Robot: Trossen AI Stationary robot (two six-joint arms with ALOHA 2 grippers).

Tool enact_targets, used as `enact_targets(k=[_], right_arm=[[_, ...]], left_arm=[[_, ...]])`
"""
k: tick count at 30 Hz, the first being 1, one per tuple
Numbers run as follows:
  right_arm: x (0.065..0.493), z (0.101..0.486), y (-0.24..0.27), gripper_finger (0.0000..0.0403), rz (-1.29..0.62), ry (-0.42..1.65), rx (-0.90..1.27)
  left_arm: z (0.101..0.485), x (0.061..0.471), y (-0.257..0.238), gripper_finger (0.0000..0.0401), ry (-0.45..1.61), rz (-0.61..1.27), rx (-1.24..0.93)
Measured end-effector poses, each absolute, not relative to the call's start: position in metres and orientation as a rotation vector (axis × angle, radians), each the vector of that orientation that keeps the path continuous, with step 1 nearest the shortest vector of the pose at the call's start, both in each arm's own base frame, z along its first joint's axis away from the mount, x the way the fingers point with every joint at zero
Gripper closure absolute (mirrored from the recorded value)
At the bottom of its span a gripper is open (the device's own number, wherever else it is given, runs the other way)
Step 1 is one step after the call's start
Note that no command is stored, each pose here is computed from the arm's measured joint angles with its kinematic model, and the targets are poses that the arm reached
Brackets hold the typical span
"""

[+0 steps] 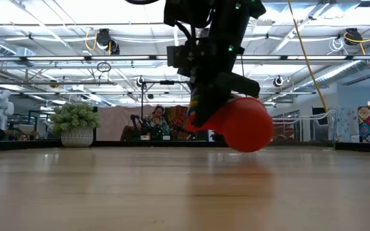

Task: Nest measuring cups in basket
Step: Put the stack of measuring cups into the transparent bin

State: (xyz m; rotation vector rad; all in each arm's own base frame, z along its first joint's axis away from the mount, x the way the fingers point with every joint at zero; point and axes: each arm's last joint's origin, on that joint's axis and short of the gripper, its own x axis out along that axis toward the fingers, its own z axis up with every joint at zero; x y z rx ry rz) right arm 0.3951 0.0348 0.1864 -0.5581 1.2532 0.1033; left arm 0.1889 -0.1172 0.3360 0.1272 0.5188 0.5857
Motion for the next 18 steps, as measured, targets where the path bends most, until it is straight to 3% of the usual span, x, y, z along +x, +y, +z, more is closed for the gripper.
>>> enact_targets(k=[8, 18], right_arm=[[0.39, 0.194, 0.028, 0.0382, 0.024, 1.288, -0.668], [0.373, 0.222, -0.037, 0.0382, -0.361, 1.398, -0.797]], left_arm=[[0.336, 0.189, -0.117, 0.0222, 0.515, 0.589, 0.121], [0.336, 0.189, -0.117, 0.0222, 0.513, 0.591, 0.122]])
